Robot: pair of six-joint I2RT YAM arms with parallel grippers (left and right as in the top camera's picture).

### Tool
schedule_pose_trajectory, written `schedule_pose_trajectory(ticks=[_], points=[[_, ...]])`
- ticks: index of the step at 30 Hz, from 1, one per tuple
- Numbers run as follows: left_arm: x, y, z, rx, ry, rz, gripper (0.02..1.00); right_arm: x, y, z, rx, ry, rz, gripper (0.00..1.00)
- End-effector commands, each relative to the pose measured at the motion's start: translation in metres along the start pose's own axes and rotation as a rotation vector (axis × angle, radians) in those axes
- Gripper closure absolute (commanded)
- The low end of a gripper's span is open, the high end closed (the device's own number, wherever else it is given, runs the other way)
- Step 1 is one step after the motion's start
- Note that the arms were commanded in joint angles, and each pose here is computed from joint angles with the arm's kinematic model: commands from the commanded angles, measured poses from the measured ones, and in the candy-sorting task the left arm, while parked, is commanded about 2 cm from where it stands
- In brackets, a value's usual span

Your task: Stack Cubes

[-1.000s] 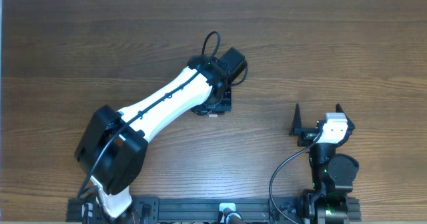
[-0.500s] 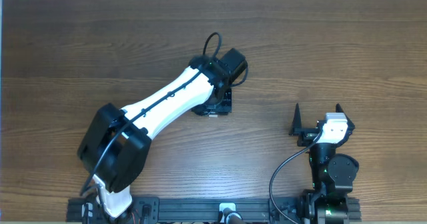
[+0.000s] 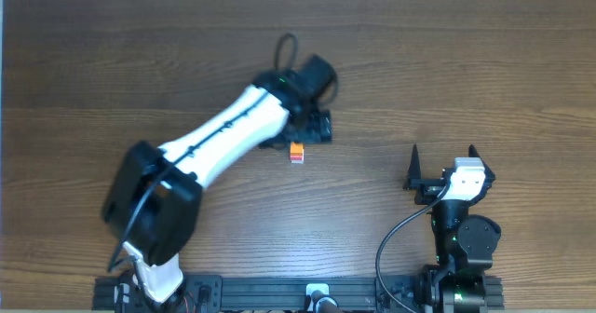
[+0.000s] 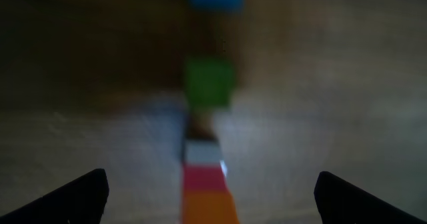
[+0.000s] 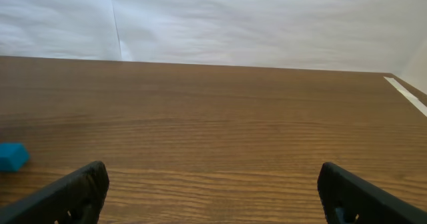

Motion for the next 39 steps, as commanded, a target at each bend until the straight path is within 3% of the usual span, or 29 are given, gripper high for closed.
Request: schedule_pose_trajectory(ticks=[1, 4, 9, 14, 20, 24, 29, 34, 39], points=[[0.034, -0.053, -0.05, -0.159, -0.171, 0.106, 0.023, 0.001, 0.0, 0.001, -0.003, 0.0, -0.009, 0.009], [0.063, -0.082, -0.071, -0.239, -0.256, 0.131, 0.02, 0.001, 0.0, 0.001, -0.002, 0.0, -0.009, 0.009], [0.099, -0.141, -0.077, -0.429, -0.276, 0.137, 0.025, 0.001, 0.0, 0.001, -0.002, 0.0, -0.009, 0.007], [0.128, -0.209, -0.048, -0.653, -0.282, 0.178, 0.025, 0.001, 0.0, 0.001, -0.002, 0.0, -0.009, 0.007], [0.17, -0.244, -0.007, -0.814, -0.249, 0.293, 0.031, 0.001, 0.0, 0.001, -0.003, 0.0, -0.009, 0.009], [0.208, -0.25, 0.024, -0.947, -0.192, 0.34, 0.047, 0.001, 0.0, 0.001, -0.002, 0.0, -0.009, 0.009], [0.236, -0.243, 0.063, -1.099, -0.088, 0.307, 0.062, 0.001, 0.0, 0.001, -0.003, 0.0, -0.009, 0.009], [0.248, -0.218, 0.087, -1.221, 0.018, 0.289, 0.062, 0.001, 0.0, 0.001, -0.002, 0.0, -0.009, 0.007], [0.245, -0.183, 0.088, -1.286, 0.099, 0.37, 0.023, 0.001, 0.0, 0.001, -0.002, 0.0, -0.009, 0.007]])
Point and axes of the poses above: each gripper's point midway between its finger pads, its own y axis out along the fingers, its own x axis along the line the jaws close on, z = x × y, the point moved 9 cm from there along -y, back along the fingers, and after that the axes turned 10 degrees about -y, right-handed, at the moved point
